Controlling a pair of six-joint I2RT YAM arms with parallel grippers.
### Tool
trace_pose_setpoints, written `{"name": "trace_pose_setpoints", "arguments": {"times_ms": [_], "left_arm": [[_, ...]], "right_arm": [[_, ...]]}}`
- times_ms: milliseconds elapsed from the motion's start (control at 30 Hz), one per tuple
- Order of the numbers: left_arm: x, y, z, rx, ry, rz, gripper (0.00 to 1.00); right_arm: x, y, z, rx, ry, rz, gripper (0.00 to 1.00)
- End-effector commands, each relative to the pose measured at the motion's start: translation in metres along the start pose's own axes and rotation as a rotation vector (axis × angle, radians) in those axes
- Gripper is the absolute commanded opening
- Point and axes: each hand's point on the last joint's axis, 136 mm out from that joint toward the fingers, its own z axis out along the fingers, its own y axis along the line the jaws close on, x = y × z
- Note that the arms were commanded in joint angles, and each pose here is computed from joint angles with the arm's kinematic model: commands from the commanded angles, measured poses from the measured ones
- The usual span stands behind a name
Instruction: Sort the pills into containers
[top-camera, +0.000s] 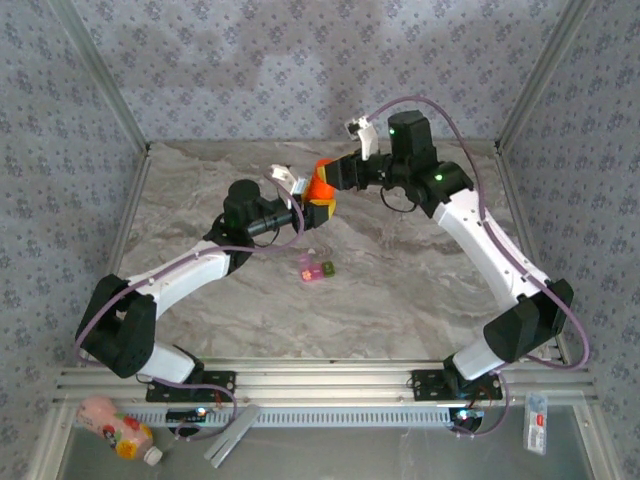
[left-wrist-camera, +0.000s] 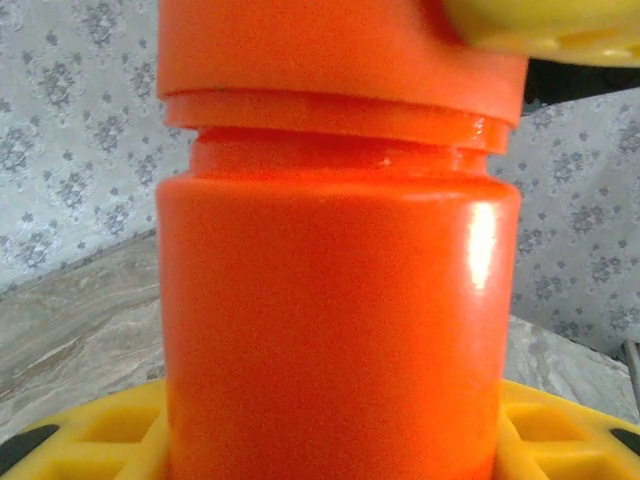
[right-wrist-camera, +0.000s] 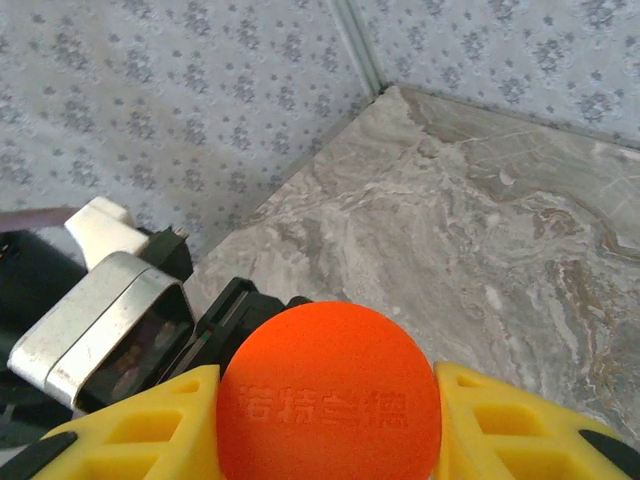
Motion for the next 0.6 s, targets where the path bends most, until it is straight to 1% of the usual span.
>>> {"name": "trace_pose_setpoints", "arguments": {"times_ms": [0,100,333,433,567], "left_arm": [[-0.054,0.001,-0.008,-0.042,-0.190,0.065,0.00],[-0.058,0.002,-0.010,-0.053,-0.210,0.066,0.00],[-0.061,0.005,-0.011,-0.070,-0.235,0.058,0.00],[-0.061,0.006,-0.011,-0.075,-0.239,0.058,0.00],[-0.061,0.005,-0.011,-0.072,-0.237,0.059,0.00]], "right_arm": [[0.025,-0.006,0.011,0.070,0.041,0.107,0.33],[0.024,-0.010,0.014,0.093,-0.001,0.157,0.32],[0.019,-0.011,0.018,0.096,-0.081,0.249,0.31],[0.015,-0.009,0.018,0.092,-0.100,0.267,0.31],[0.013,-0.006,0.019,0.078,-0.093,0.288,0.30]]}}
